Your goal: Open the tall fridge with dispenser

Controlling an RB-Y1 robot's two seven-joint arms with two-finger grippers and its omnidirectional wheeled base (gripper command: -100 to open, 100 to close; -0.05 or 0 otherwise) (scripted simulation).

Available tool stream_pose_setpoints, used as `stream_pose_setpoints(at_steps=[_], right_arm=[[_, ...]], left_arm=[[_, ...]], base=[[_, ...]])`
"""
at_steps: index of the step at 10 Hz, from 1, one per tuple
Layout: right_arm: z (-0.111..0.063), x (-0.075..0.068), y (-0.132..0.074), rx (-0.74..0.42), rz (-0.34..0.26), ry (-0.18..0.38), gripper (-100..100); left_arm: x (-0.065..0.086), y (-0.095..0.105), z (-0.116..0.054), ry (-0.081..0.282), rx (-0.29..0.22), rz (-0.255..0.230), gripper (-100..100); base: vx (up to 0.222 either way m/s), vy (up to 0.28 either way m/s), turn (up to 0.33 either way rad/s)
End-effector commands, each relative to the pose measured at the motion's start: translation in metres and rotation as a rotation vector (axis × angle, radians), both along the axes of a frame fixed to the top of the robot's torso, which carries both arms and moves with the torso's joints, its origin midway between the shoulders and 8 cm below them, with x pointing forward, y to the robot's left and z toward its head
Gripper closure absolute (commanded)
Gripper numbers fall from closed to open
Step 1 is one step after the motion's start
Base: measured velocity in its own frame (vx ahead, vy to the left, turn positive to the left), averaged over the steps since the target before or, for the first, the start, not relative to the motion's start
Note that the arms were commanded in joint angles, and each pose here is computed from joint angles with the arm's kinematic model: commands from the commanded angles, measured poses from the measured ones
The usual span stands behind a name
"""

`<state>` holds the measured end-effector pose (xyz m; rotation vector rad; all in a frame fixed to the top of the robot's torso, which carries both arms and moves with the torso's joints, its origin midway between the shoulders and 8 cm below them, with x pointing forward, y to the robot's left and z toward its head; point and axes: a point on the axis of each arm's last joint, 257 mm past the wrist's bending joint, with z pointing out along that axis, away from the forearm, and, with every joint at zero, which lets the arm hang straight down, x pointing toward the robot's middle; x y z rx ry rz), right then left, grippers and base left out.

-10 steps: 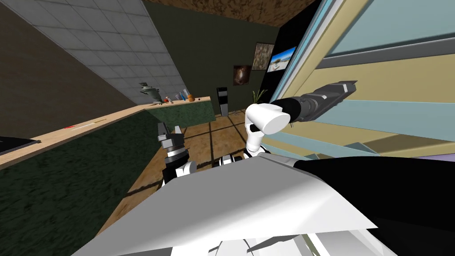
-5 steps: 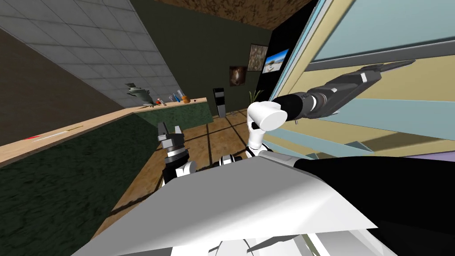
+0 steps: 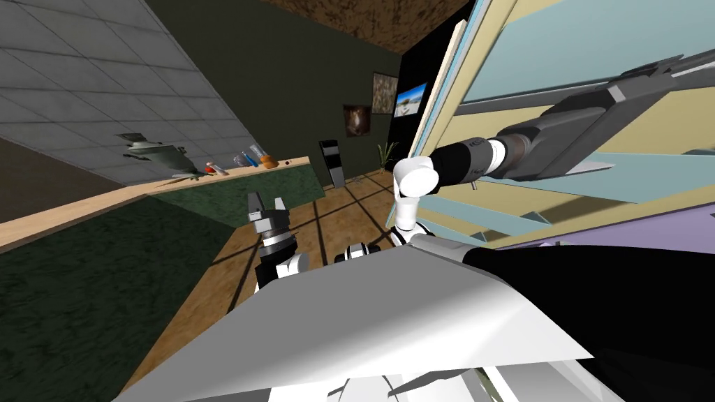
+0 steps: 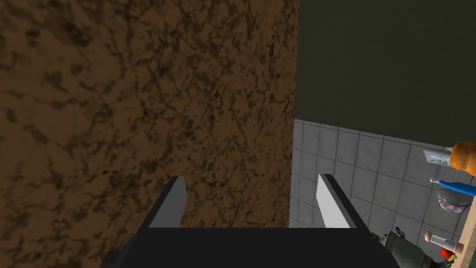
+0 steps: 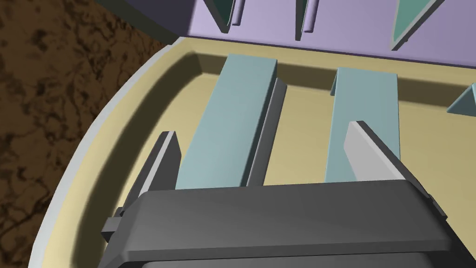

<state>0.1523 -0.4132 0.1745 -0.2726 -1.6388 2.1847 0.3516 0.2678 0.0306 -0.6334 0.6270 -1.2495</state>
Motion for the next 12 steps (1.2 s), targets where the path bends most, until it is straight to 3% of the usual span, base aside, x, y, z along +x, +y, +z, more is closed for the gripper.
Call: stream_pose_setpoints(at_steps=[1, 2, 3, 4, 5, 6, 7, 8, 9, 10, 11, 12], right_arm=[[0.013, -0.013, 0.005, -0.02, -0.166, 0.067, -100], [0.013, -0.017, 0.008, -0.023, -0.181, 0.064, -100], [0.017, -0.022, 0.011, -0.024, -0.25, 0.089, -100], [0.017, -0.023, 0.012, -0.025, -0.254, 0.088, -100], [0.02, -0.029, 0.015, -0.022, -0.323, 0.113, -100], [0.02, -0.03, 0.017, -0.023, -0.33, 0.112, -100], [0.023, -0.034, 0.02, -0.016, -0.399, 0.137, -100], [0.023, -0.036, 0.022, -0.018, -0.408, 0.135, -100], [0.026, -0.041, 0.027, -0.009, -0.48, 0.16, -100], [0.026, -0.042, 0.028, -0.011, -0.487, 0.158, -100], [0.028, -0.046, 0.033, 0.001, -0.557, 0.183, -100], [0.029, -0.047, 0.035, -0.001, -0.567, 0.181, -100]], left_arm=[[0.0, 0.0, 0.0, 0.0, 0.0, 0.0, 0], [0.0, 0.0, 0.0, 0.0, 0.0, 0.0, 0], [0.0, 0.0, 0.0, 0.0, 0.0, 0.0, 0], [0.0, 0.0, 0.0, 0.0, 0.0, 0.0, 0], [0.0, 0.0, 0.0, 0.0, 0.0, 0.0, 0], [0.0, 0.0, 0.0, 0.0, 0.0, 0.0, 0], [0.0, 0.0, 0.0, 0.0, 0.0, 0.0, 0], [0.0, 0.0, 0.0, 0.0, 0.0, 0.0, 0], [0.0, 0.0, 0.0, 0.0, 0.0, 0.0, 0], [0.0, 0.0, 0.0, 0.0, 0.0, 0.0, 0], [0.0, 0.0, 0.0, 0.0, 0.0, 0.0, 0], [0.0, 0.0, 0.0, 0.0, 0.0, 0.0, 0]], base=[[0.27, -0.021, -0.422], [0.187, -0.017, -0.132], [0.163, -0.029, -0.26], [0.126, -0.02, -0.15], [0.149, 0.001, -0.253], [0.122, 0.005, -0.183], [0.158, -0.017, -0.278], [0.142, -0.012, -0.167], [0.17, -0.014, -0.332], [0.144, 0.004, -0.146], [0.161, -0.015, -0.309], [0.153, 0.012, -0.147]])
